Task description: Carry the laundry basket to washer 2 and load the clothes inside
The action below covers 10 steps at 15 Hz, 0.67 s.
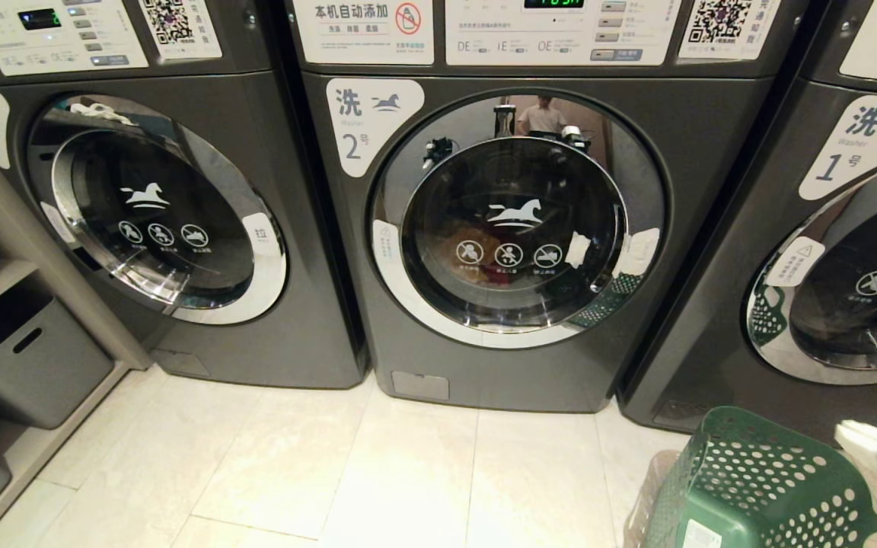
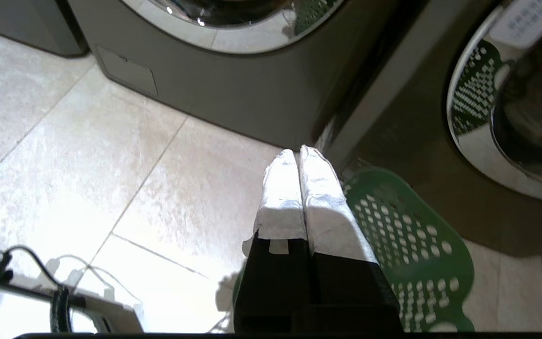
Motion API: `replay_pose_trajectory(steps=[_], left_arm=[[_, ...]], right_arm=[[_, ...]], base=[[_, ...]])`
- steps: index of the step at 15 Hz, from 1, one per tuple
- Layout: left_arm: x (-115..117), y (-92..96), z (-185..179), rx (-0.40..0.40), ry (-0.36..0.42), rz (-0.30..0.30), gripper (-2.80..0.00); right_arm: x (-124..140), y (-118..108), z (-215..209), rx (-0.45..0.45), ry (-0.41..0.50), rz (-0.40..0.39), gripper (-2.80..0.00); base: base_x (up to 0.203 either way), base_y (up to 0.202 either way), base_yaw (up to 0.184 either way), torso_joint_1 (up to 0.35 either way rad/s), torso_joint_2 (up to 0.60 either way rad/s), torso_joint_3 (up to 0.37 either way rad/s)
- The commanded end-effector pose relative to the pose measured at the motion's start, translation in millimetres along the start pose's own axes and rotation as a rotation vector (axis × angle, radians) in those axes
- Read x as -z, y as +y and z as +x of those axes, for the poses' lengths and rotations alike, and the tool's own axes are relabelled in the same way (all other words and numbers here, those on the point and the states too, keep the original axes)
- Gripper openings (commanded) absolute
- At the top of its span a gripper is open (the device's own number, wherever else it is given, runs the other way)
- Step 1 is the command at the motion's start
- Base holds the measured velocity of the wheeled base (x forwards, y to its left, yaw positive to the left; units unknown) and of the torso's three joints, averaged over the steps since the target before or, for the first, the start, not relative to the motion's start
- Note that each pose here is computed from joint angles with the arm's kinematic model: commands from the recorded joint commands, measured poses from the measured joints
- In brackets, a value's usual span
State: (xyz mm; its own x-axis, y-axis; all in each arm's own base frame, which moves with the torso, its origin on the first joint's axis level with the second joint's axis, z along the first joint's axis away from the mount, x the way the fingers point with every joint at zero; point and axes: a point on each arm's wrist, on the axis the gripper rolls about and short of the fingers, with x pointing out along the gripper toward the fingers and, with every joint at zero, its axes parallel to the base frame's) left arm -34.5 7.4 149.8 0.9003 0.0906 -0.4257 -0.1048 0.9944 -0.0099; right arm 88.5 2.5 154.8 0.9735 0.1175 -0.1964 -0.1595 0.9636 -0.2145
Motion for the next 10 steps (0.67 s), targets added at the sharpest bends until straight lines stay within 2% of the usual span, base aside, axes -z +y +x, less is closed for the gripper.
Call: replay_pose_trajectory(steps=[1,3,5,6,8,10], left_arm=[[17.1,-4.4,21.4,0.097,-0.034,0.037,-2.8],[40.9,-6.6,43.8,0.111,-0.019,0.104,-2.8],[48.7,-7.8,51.0,0.129,0.003,0.141,-2.8],[47.3,-8.5,51.3,0.098,0.023,0.133,-2.8],[47.7,-10.0,51.4,-0.017,0.039,0.095,-2.8],[51.3,-11.3,50.6,-0.02,-0.008,0.104,-2.8]], right_arm=[[37.5,16.5,-62.2,0.038,-0.06,-0.009,-2.8],[68.6,26.5,-84.0,0.036,0.057,0.033,-2.8],[85.6,31.6,-97.7,0.07,0.077,0.091,-2.8],[89.8,32.9,-101.7,0.081,0.062,0.118,-2.8],[94.4,35.0,-106.5,0.072,0.013,0.162,-2.8],[95.1,35.1,-106.2,0.069,0.015,0.169,-2.8]], base=[[0.0,0.0,0.0,0.0,0.0,0.0],[0.0,0.0,0.0,0.0,0.0,0.0],[0.0,0.0,0.0,0.0,0.0,0.0],[0.0,0.0,0.0,0.0,0.0,0.0],[0.0,0.0,0.0,0.0,0.0,0.0],[0.0,0.0,0.0,0.0,0.0,0.0]])
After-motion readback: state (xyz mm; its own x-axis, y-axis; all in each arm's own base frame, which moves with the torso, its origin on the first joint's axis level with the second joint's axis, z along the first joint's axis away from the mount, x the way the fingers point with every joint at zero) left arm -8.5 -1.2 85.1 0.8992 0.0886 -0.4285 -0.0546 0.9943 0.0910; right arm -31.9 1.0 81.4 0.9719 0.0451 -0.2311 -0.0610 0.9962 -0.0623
